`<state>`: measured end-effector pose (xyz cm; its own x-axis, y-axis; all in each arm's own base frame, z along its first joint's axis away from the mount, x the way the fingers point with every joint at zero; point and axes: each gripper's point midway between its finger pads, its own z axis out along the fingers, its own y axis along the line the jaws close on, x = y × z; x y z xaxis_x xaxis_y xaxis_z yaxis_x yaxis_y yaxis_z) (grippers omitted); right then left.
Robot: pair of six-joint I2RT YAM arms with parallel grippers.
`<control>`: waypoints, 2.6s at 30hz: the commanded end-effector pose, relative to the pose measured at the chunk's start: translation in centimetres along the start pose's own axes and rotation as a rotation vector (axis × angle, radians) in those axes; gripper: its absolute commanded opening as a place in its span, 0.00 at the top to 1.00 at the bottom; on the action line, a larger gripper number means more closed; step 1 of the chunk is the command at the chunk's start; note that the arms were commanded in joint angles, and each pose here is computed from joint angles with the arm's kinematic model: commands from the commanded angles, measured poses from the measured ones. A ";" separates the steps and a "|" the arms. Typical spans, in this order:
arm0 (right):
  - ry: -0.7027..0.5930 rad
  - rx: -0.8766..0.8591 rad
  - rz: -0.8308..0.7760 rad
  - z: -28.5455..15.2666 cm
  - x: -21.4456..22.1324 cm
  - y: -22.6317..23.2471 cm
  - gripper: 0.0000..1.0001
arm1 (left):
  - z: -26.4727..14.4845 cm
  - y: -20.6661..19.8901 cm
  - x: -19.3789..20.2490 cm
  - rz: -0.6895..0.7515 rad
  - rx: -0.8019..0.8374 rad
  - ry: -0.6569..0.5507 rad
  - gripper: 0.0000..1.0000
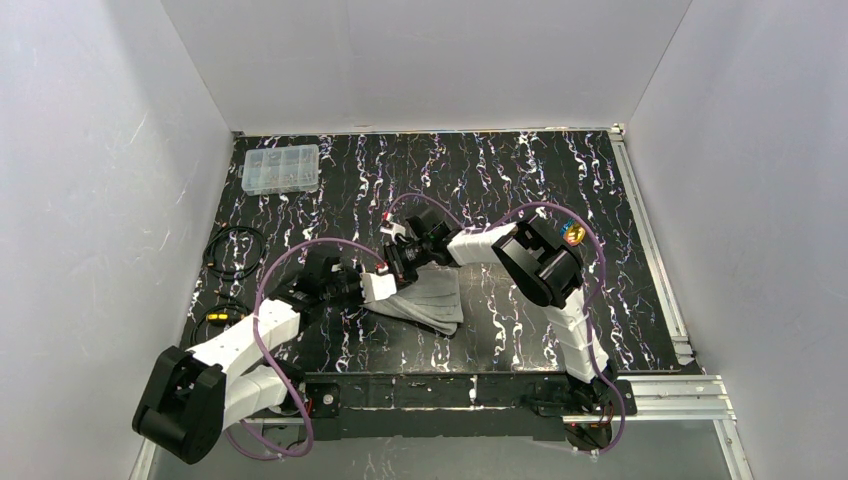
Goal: Fold the napkin into a case and place the utensils inside
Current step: Stuff the top corner of the smaller-rectangle-folded napkin at the center of the board.
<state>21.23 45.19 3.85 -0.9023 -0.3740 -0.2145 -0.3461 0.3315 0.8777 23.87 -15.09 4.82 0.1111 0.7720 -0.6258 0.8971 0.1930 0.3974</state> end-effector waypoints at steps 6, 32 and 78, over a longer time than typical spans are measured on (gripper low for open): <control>-0.018 0.010 -0.033 0.0 -1.4 1.1 0.99 | 0.7 0.4 -0.8 0.041 -0.008 -0.029 1.00; -0.001 -0.003 0.010 0.5 -1.1 -2.1 0.99 | 0.9 0.0 -0.2 0.063 0.003 -0.010 1.00; 0.007 0.005 0.163 0.5 1.7 -6.9 0.99 | 1.0 -1.7 0.4 0.091 0.049 -0.044 0.83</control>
<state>22.22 44.98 2.90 -0.9156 -0.3571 -0.1850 -0.2820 0.2422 0.9283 23.80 -15.19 3.83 0.1974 0.7777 -0.5969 0.8802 0.1274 0.4571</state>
